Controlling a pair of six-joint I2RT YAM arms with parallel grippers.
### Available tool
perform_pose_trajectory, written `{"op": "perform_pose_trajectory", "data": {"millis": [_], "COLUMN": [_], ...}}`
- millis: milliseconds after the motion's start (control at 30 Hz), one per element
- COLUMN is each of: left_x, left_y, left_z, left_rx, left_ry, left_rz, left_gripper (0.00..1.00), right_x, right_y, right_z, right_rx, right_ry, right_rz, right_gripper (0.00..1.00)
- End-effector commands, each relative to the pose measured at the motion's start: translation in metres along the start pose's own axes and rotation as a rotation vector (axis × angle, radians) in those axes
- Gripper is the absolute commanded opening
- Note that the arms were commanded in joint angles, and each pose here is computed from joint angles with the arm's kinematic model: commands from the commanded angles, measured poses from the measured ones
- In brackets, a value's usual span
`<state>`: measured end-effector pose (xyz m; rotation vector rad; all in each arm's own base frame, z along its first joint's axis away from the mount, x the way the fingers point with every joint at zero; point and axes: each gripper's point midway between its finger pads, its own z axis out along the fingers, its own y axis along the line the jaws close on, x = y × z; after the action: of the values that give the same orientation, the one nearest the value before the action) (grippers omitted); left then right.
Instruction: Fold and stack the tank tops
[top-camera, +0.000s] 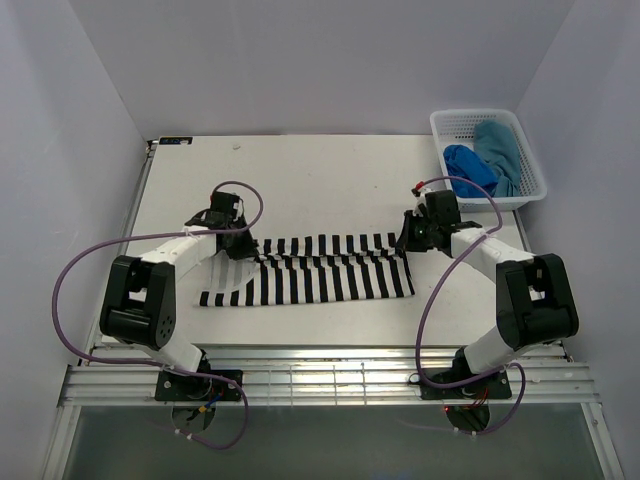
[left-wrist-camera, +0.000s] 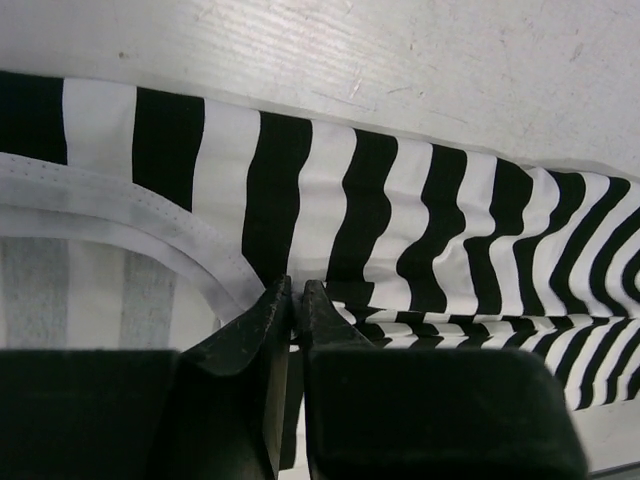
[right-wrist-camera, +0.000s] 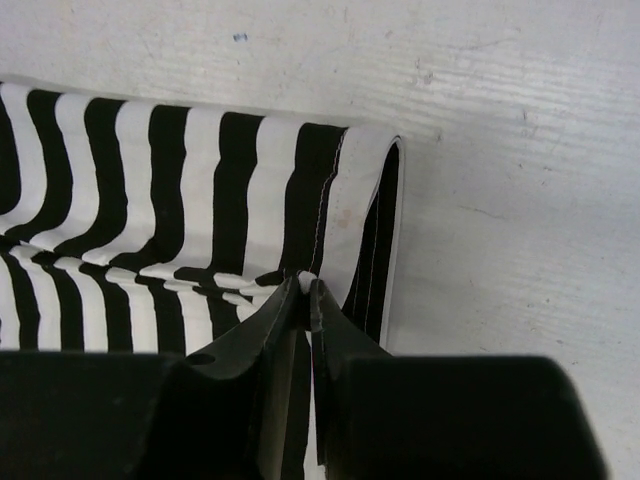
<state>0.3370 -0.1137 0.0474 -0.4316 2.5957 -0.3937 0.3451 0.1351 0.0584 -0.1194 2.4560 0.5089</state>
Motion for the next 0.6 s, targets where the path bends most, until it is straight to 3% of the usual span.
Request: {"op": "perform_pose_trajectory", "data": {"millis": [0,33,67,167,233,333,467,567], "left_x": [0.007,0.009,0.010,0.010,0.005,-0.003,-0.013,-0.017], "left_y": [-0.002,-0.002,-0.006,-0.010,-0.015,-0.023,-0.038,-0.032], "left_z": [-0.005,-0.005,-0.010,-0.020,-0.035,-0.054,-0.068,-0.053], "left_rx": [0.022,0.023,0.043,0.059,0.077,0.111,0.161,0.110], "left_ry": [0.007,0.013,0.015,0.012,-0.020,-0.059,-0.080,-0.069], "left_rz": [-0.013,-0.021,-0.020,-0.030,-0.029,-0.023,-0.022,-0.046], "left_gripper": [0.22,0.33,0.40,0.71,0.89,0.98,0.98,0.98], "right_x": [0.007,0.008,0.008,0.004,-0.003,-0.013,-0.023,-0.029], "right_y": [-0.002,-0.002,-0.001,0.003,0.008,0.013,0.027,0.045], "right_z": [0.003,0.002,0.001,-0.006,-0.014,-0.029,-0.046,-0.050], "right_rx": [-0.003,-0.003,-0.006,-0.017,-0.025,-0.025,-0.072,-0.155], "right_ry": [0.000,0.002,0.001,-0.011,-0.031,-0.065,-0.111,-0.126], "right_rz": [-0.003,-0.002,-0.003,-0.005,-0.009,-0.014,-0.020,-0.033], "right_gripper": [0.17,0.21,0.32,0.55,0.63,0.74,0.98,0.90]}}
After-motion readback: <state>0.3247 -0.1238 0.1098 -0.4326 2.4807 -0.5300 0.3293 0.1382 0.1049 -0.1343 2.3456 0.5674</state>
